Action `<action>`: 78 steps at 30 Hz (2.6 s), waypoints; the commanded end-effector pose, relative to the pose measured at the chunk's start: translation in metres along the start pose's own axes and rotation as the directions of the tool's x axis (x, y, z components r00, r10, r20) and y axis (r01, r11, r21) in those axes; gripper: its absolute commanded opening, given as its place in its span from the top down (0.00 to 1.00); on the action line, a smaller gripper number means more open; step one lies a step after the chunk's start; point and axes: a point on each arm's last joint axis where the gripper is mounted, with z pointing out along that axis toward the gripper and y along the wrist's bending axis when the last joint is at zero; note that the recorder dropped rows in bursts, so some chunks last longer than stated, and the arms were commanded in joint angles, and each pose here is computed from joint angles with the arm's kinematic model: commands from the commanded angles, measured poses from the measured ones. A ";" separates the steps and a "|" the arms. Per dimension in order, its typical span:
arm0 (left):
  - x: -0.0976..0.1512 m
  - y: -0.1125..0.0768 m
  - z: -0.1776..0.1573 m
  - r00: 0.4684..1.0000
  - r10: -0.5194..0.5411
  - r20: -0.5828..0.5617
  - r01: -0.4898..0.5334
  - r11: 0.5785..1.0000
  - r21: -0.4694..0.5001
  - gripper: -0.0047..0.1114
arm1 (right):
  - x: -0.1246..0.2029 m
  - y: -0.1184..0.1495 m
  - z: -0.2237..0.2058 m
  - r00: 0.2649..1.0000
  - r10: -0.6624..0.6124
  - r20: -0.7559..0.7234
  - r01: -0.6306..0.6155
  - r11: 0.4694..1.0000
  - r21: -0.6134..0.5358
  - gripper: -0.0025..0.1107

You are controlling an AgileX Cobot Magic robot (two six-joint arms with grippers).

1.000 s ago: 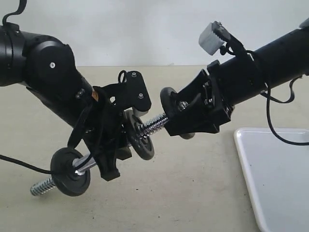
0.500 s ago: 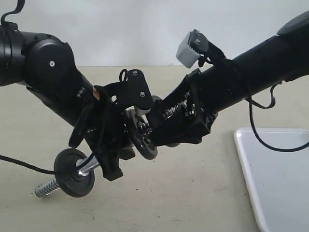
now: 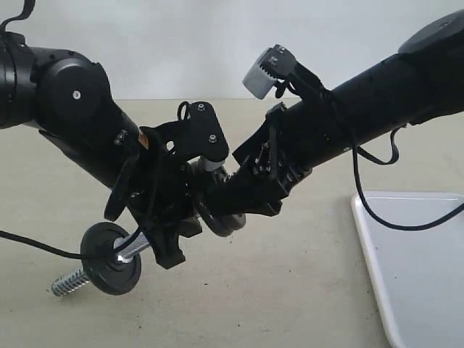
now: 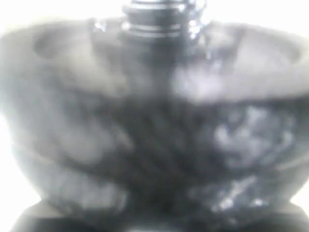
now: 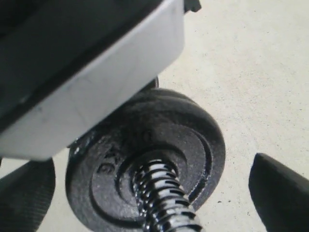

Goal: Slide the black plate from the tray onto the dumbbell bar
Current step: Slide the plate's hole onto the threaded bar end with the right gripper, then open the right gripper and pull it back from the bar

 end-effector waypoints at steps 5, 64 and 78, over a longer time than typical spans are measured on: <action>-0.023 0.012 -0.029 0.981 -0.014 0.191 0.040 0.991 -0.130 0.92 | -0.005 -0.001 -0.002 1.000 0.012 0.022 -0.012 0.999 0.040 0.05; -0.013 0.021 -0.030 0.934 -0.320 0.160 0.348 0.917 -0.195 0.92 | -0.004 -0.009 -0.004 0.988 0.153 0.025 -0.155 0.979 0.134 0.24; -0.010 0.025 -0.031 0.854 -0.488 0.181 0.519 0.828 -0.213 0.92 | -0.003 -0.010 -0.004 0.977 0.212 0.019 -0.212 0.966 0.149 0.27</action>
